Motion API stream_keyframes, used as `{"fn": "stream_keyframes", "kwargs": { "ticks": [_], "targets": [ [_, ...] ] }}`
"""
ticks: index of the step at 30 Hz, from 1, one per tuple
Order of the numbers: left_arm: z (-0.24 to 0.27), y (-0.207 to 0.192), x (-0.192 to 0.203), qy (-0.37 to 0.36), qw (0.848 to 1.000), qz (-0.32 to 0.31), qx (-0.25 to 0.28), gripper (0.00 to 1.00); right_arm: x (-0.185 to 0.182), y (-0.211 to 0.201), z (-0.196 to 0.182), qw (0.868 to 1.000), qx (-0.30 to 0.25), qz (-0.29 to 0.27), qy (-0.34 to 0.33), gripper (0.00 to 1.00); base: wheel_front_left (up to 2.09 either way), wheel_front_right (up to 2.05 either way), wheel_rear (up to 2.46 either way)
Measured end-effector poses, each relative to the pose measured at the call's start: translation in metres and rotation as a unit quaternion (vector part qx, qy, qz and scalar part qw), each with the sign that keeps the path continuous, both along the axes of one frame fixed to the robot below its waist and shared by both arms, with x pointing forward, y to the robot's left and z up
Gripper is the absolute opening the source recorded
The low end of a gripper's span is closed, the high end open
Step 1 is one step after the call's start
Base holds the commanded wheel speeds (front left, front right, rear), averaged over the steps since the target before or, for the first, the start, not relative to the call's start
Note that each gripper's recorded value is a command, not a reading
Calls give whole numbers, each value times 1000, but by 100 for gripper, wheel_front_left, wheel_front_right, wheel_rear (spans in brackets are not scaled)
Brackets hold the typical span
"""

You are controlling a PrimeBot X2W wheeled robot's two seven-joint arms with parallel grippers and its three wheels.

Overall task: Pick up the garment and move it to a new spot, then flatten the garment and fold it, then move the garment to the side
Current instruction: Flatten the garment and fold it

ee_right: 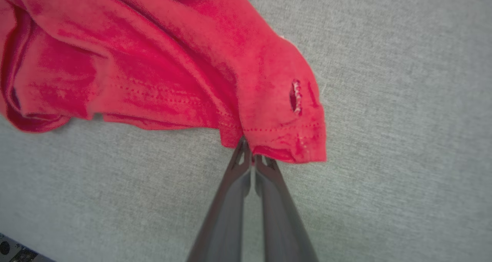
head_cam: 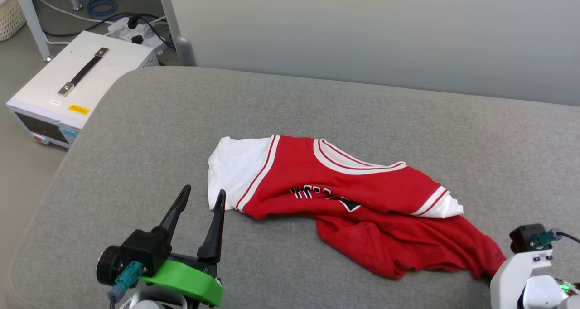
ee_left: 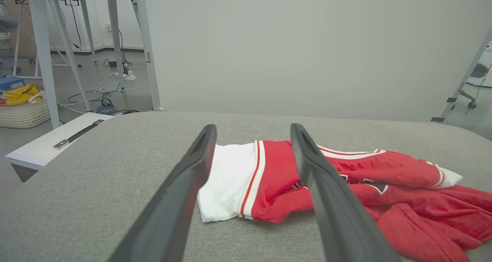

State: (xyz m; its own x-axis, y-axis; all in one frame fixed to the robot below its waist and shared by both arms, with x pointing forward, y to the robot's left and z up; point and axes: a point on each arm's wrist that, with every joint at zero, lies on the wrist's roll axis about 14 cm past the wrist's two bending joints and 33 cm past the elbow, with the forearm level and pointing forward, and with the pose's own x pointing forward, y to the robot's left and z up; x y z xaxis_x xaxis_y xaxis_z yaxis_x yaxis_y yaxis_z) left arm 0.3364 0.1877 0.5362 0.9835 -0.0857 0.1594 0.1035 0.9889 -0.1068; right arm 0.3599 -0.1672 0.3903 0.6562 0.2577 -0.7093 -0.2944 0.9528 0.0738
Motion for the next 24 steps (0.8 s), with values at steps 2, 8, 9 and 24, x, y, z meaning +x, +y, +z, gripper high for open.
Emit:
{"fn": "stream_keyframes", "kwargs": {
  "ticks": [2, 8, 9, 24],
  "targets": [
    [1, 1, -2, -2, 1000, 2, -1, 100, -12, 9, 0, 1000, 16, 9, 21, 0, 0, 0, 0],
    [5, 1, -6, -10, 1000, 4, -2, 100, -64, 56, 5, 988, 83, 69, 107, 0, 0, 0, 0],
    [5, 1, -7, -11, 1000, 4, -3, 100, -69, 63, 8, 986, 90, 78, 113, 0, 0, 0, 0],
    [0, 4, -15, -5, 1000, 12, -6, 100, -56, 66, 54, 990, 109, 78, 47, 100, 0, 0, 0]
  ]
}}
